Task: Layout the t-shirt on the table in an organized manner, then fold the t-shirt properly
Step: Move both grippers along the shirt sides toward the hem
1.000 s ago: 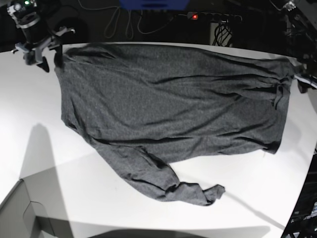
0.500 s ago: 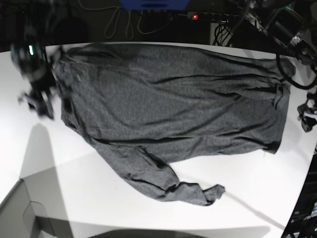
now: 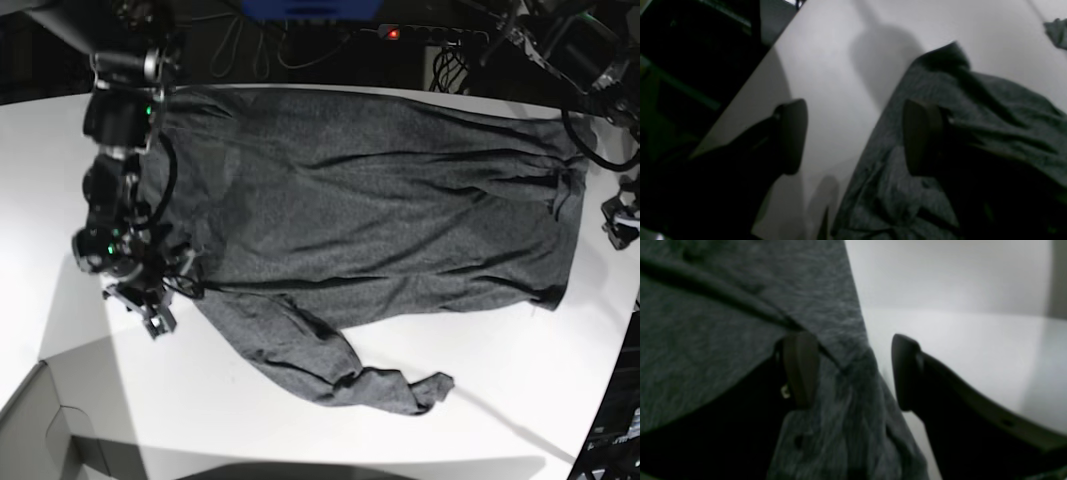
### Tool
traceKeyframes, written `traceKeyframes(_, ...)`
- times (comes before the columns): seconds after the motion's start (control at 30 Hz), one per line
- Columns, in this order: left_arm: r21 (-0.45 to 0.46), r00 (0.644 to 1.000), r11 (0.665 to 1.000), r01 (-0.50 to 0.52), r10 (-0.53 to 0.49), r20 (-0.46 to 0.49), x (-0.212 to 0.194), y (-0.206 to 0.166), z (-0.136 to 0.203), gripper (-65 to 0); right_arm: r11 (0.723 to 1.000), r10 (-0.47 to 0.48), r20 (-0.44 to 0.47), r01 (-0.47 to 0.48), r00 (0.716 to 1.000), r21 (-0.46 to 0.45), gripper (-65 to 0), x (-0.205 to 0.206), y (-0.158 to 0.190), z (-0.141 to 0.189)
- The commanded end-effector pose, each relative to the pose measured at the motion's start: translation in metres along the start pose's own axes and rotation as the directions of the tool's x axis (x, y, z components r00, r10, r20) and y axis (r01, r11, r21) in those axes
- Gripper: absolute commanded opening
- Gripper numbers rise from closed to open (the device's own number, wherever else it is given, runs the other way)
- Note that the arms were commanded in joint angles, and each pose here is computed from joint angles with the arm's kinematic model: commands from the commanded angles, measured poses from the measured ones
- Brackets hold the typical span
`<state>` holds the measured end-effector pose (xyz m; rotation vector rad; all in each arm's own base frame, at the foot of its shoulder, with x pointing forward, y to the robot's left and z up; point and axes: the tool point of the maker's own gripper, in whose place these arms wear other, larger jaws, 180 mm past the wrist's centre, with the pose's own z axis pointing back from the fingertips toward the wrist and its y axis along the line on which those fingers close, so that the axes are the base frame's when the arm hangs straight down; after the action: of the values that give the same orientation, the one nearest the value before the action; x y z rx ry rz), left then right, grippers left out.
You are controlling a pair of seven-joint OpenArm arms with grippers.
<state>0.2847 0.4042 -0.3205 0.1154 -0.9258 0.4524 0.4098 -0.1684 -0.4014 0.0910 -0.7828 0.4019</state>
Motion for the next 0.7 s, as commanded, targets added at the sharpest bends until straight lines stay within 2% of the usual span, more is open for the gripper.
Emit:
traceKeyframes(0.0,0.0,0.997,1.0,0.017,-0.017,0.078,0.028,0.002,0.005,-21.7,1.0,-0.003,0.066,0.004,0.998,-0.009,-29.4,0.027,-0.01,0.001)
traceKeyframes(0.17,0.007,0.996,0.999,0.048,-0.048,0.076,0.042,-0.006,-0.006,-21.7,0.998,-0.05,0.11,0.046,0.993,0.039,-29.5,0.025,-0.006,-0.015)
traceKeyframes(0.3,-0.001,0.997,0.999,0.046,-0.046,0.057,0.049,-0.016,-0.024,-21.7,0.994,-0.092,0.094,0.085,0.991,0.071,-31.2,0.007,-0.001,-0.024)
traceKeyframes(0.37,-0.017,0.995,0.998,0.058,-0.057,0.077,0.056,-0.027,-0.035,-21.7,0.994,-0.095,0.093,0.089,0.991,0.064,-36.1,0.001,-0.006,-0.023)
traceKeyframes(0.43,-0.053,0.992,0.995,0.085,-0.08,0.097,0.063,-0.048,-0.049,-21.7,0.993,-0.101,0.082,0.095,0.992,0.069,-43.7,-0.01,-0.002,-0.023)
traceKeyframes(0.57,-0.132,0.987,0.982,0.137,-0.125,0.099,0.062,-0.088,-0.075,-21.7,0.992,-0.104,0.069,0.099,0.992,0.073,-63.7,-0.019,0.002,-0.023)
traceKeyframes(0.67,-0.201,0.987,0.969,0.144,-0.126,0.102,0.061,-0.12,-0.097,-21.7,0.992,-0.105,0.052,0.101,0.993,0.078,-65.0,-0.028,0.005,-0.023)
